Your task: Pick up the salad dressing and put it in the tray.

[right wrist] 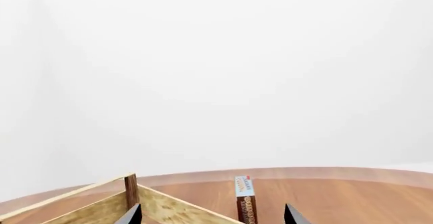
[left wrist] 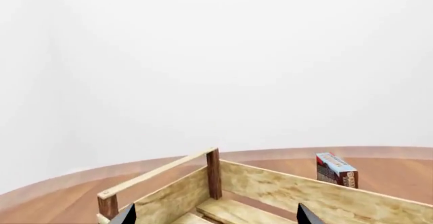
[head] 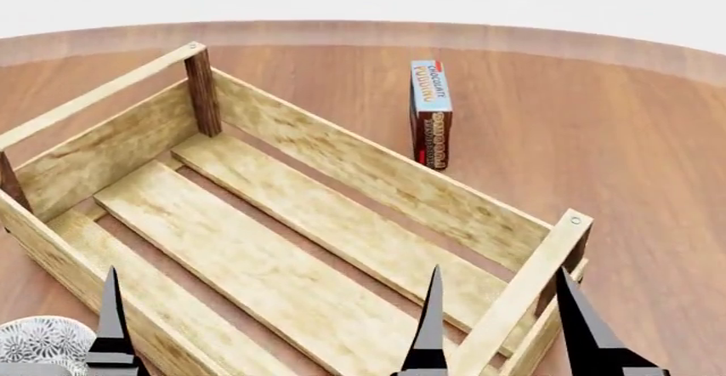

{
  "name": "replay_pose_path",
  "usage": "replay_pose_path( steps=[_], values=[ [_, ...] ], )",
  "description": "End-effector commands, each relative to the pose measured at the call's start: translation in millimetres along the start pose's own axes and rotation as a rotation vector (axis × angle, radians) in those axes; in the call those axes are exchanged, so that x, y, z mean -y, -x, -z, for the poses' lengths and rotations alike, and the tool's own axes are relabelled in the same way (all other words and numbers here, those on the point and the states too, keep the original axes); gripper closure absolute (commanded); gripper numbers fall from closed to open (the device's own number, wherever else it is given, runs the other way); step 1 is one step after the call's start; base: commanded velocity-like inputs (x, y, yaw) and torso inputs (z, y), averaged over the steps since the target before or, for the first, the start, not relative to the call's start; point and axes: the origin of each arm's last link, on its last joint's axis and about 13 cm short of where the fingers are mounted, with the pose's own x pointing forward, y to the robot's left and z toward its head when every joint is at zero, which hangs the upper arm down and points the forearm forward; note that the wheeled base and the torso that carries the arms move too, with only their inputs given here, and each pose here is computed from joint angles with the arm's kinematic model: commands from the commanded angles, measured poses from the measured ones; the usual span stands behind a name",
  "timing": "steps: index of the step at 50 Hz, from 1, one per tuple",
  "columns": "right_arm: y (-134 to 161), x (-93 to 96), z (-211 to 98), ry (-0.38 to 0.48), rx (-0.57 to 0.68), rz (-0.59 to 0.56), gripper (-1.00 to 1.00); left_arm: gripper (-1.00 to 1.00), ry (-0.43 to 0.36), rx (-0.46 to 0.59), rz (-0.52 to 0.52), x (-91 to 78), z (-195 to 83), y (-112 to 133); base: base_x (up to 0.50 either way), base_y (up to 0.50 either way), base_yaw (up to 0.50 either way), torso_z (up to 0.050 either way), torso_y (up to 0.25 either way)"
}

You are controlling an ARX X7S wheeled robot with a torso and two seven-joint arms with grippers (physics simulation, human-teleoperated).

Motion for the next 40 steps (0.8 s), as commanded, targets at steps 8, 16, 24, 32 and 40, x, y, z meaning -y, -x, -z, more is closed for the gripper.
replay_pose_path(
  steps=[8, 16, 24, 32, 40],
  values=[
    [2, 2.3, 2, 0.038, 0.034, -0.002, -1.0, -1.0, -0.003, -0.005, -0.005, -1.8, 1, -1, 0.0, 0.27, 0.0, 0.0, 0.0],
    [3, 2.2, -4, 0.037, 0.053, 0.001, -1.0, -1.0, -0.002, 0.023, -0.006, -3.4, -6, 2, 0.0, 0.5, 0.0, 0.0, 0.0],
    [8, 1.4, -18, 0.024, 0.093, -0.009, -1.0, -1.0, -0.004, 0.125, -0.023, -8.4, -29, 8, 0.0, 0.5, 0.0, 0.0, 0.0],
    [10, 1.1, -22, 0.025, 0.11, -0.011, -1.0, -1.0, -0.002, 0.156, -0.029, -9.8, -36, 11, 0.0, 0.5, 0.0, 0.0, 0.0],
    [9, 1.1, -21, 0.027, 0.11, -0.009, -1.0, -1.0, -0.003, 0.154, -0.025, -9.2, -35, 11, 0.0, 0.5, 0.0, 0.0, 0.0]
  ],
)
